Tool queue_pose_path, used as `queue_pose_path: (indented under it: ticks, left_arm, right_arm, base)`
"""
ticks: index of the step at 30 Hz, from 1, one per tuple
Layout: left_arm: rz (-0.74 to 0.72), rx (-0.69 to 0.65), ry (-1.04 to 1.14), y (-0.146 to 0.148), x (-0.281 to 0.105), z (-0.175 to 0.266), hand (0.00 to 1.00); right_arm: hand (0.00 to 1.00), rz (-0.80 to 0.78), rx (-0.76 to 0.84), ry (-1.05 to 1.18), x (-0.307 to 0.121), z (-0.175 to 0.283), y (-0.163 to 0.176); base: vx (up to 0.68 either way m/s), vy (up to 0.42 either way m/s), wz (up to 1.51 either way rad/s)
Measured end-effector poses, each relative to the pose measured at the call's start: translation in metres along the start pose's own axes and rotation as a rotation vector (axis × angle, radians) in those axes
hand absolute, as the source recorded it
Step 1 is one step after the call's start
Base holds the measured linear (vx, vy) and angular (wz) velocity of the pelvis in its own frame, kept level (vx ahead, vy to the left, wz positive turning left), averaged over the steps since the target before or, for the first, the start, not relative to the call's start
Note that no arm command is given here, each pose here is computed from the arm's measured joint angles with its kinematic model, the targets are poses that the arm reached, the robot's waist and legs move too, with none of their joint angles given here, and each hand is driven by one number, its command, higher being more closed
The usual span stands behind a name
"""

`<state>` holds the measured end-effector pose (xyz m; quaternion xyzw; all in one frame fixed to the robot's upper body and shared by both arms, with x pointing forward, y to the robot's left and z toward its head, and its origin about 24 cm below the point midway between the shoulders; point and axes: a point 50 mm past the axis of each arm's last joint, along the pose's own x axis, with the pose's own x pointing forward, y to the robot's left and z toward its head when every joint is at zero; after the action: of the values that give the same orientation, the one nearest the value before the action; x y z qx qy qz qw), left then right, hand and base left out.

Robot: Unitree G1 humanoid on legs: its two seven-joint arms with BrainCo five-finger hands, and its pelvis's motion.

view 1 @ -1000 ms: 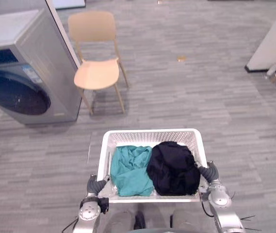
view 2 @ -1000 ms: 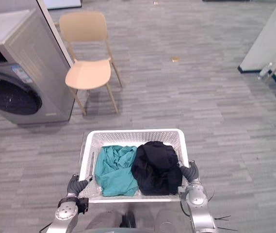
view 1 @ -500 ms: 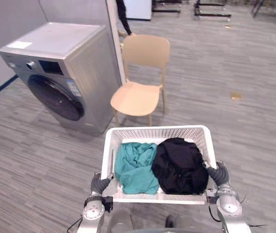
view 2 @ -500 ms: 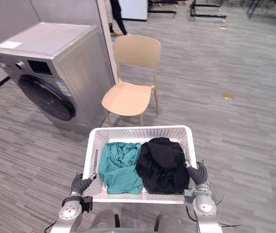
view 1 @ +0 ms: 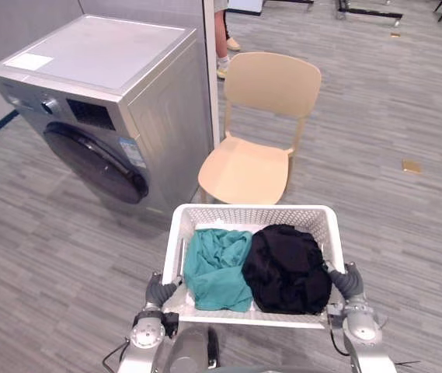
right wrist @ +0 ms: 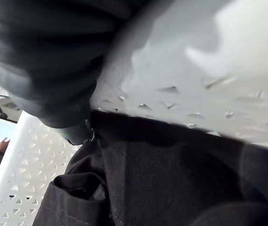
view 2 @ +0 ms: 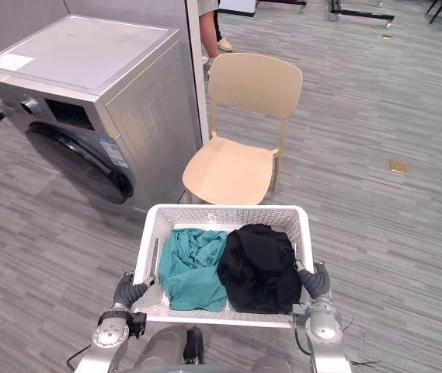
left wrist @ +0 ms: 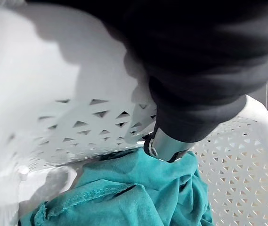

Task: Pick up the laundry basket with both hands and put the clothes into the washing machine.

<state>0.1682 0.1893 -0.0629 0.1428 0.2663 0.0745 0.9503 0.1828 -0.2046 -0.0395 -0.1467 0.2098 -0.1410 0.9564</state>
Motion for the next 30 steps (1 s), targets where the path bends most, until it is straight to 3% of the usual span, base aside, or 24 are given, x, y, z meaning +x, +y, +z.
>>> queue_pose_path:
  ticks: [11, 15, 24, 30]
  left_arm:
    - [-0.033, 0.004, -0.028, -0.012, 0.003, 0.009, 1.00]
    - [-0.017, -0.055, -0.025, -0.014, -0.009, 0.006, 1.00]
    - [-0.004, -0.075, -0.070, -0.015, -0.005, 0.018, 1.00]
    - [0.076, -0.049, -0.260, 0.000, 0.023, 0.075, 1.00]
  right_arm:
    - [1.00, -0.032, -0.013, -0.016, -0.004, 0.001, -0.012]
    - [1.00, -0.048, -0.009, -0.070, -0.018, 0.010, -0.022]
    - [1.00, -0.072, 0.007, -0.080, -0.008, 0.016, -0.021]
    - [1.00, -0.100, 0.109, -0.200, 0.021, 0.059, -0.010]
  base:
    - [0.29, -0.072, 0.05]
    - [0.25, -0.079, -0.19]
    - [0.29, 0.140, -0.47]
    - [0.06, 0.196, -0.32]
